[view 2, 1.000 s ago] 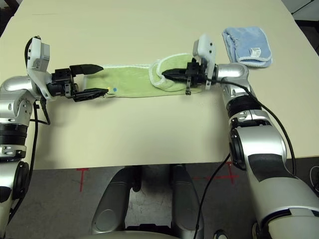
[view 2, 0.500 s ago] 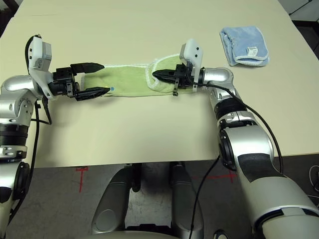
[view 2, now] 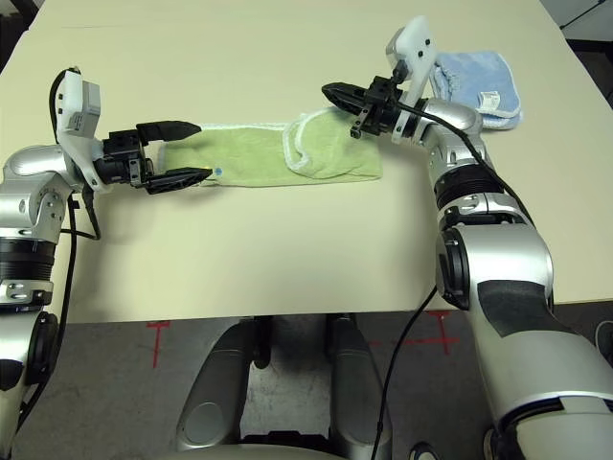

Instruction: Fold the towel and set it aside.

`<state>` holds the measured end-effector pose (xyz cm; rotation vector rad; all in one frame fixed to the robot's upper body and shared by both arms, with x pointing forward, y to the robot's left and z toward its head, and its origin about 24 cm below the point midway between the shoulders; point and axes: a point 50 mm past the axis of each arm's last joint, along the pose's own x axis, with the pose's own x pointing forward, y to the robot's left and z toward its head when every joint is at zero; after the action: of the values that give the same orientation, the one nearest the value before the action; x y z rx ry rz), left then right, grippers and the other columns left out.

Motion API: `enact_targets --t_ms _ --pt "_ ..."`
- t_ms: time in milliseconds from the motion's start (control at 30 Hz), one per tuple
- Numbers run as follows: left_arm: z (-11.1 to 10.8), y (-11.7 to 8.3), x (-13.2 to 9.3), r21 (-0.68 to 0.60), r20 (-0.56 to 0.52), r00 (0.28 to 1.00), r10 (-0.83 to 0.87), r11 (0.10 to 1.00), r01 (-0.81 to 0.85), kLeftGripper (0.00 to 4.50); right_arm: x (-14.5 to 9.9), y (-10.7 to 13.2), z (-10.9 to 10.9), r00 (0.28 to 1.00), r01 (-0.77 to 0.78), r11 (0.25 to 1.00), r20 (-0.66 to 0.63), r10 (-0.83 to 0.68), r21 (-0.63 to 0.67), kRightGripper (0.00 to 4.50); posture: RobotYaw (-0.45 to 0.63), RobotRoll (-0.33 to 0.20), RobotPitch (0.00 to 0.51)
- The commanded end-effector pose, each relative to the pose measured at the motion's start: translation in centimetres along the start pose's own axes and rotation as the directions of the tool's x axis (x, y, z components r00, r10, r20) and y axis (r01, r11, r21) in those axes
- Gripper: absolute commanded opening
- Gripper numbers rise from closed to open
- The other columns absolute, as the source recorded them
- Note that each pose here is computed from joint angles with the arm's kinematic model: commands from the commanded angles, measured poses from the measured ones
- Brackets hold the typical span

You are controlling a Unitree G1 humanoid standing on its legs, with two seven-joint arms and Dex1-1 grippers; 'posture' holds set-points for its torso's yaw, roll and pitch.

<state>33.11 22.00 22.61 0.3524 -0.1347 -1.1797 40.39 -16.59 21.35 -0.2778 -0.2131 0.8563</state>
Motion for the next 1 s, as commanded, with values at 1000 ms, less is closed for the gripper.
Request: enact_targets --t_ms 1000 --pt "-0.5 -0.2 0.4 -0.019 -0.021 1.000 0.010 1.000 -0.010 4.50 -9.4 -1.2 4.0 0.954 -0.262 0.954 0.113 0.279 -0.146 0.04 0.04 0.000 0.311"
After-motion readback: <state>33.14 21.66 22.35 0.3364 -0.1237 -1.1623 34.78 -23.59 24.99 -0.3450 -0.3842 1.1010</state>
